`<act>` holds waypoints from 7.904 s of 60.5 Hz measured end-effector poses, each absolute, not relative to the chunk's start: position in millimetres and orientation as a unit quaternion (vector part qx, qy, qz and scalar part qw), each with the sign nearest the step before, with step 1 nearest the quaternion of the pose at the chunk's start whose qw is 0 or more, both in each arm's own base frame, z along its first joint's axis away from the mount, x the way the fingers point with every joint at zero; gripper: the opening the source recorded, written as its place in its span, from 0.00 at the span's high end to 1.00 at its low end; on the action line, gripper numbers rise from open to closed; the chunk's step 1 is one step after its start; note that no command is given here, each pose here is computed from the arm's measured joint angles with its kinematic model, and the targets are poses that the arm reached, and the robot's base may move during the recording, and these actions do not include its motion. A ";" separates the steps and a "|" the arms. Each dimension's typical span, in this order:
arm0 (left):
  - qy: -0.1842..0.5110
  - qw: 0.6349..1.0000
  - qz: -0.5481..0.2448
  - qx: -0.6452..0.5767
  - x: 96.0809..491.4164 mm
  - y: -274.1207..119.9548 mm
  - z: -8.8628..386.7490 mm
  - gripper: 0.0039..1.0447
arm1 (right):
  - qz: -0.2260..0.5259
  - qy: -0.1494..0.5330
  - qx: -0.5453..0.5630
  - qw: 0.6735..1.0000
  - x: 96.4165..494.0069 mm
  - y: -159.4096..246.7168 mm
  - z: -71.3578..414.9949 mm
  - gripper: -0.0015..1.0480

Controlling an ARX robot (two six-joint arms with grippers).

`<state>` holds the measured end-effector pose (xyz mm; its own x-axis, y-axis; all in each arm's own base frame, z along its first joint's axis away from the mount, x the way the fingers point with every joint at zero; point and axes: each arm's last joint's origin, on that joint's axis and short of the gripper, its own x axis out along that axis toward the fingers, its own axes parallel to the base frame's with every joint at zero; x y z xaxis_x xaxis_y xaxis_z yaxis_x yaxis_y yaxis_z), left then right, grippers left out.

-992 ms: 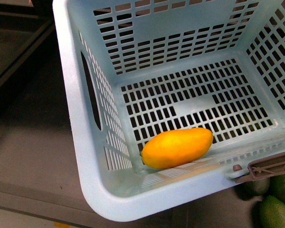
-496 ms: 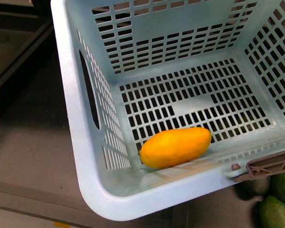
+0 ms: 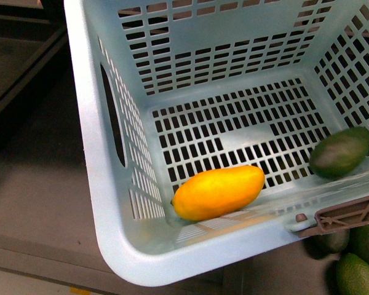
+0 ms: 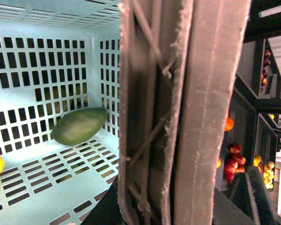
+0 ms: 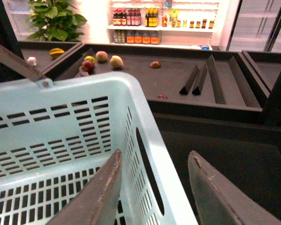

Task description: Pick mango and avocado into basket

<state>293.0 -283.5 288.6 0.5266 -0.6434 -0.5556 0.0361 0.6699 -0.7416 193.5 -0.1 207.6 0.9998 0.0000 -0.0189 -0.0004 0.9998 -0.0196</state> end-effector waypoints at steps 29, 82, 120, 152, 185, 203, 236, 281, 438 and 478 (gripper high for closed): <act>0.439 0.801 -0.212 -0.348 292.9 -283.6 288.6 0.85 | 0.000 0.005 -0.005 1.000 151.7 -0.1 182.3 0.98; 0.439 0.801 -0.212 -0.348 292.7 -283.7 288.6 0.85 | 0.000 -0.008 -0.005 1.000 117.6 -0.1 172.4 0.98; 0.439 0.801 -0.212 -0.348 292.8 -283.6 288.6 0.85 | 0.000 0.001 -0.005 1.000 98.6 -0.1 168.2 0.98; 0.439 0.801 -0.211 -0.348 292.8 -283.7 288.6 0.85 | 0.000 -0.007 -0.005 1.000 97.0 -0.1 169.1 0.39; 0.412 0.838 -0.085 -0.348 292.0 -288.5 291.0 0.85 | 0.000 -0.007 -0.005 1.000 97.0 -0.1 169.1 0.08; 0.306 0.875 0.099 -0.361 328.1 -281.9 279.7 0.85 | -0.001 -0.007 -0.005 1.000 97.0 -0.1 169.1 0.08; 0.311 0.792 0.206 -0.483 397.4 -233.0 221.0 0.85 | -0.001 -0.007 -0.005 1.000 97.0 -0.1 169.1 0.08; 0.349 0.736 0.235 -0.530 409.4 -200.9 151.8 0.85 | 0.000 -0.007 -0.005 1.000 96.9 -0.1 169.2 0.08; -0.007 1.000 -0.002 -0.005 118.4 -0.5 171.6 0.98 | 0.000 -0.007 -0.005 1.000 96.9 -0.1 169.2 0.08; -0.005 1.000 -0.002 -0.005 97.2 -0.4 168.3 0.98 | 0.000 -0.007 -0.005 1.000 96.9 -0.1 169.2 0.08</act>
<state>97.2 -0.4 168.3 0.9999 -0.0034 0.0105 0.0035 0.9999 -0.0109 96.9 -0.1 169.2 0.9999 -0.0008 0.0135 0.0009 1.0000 -0.0097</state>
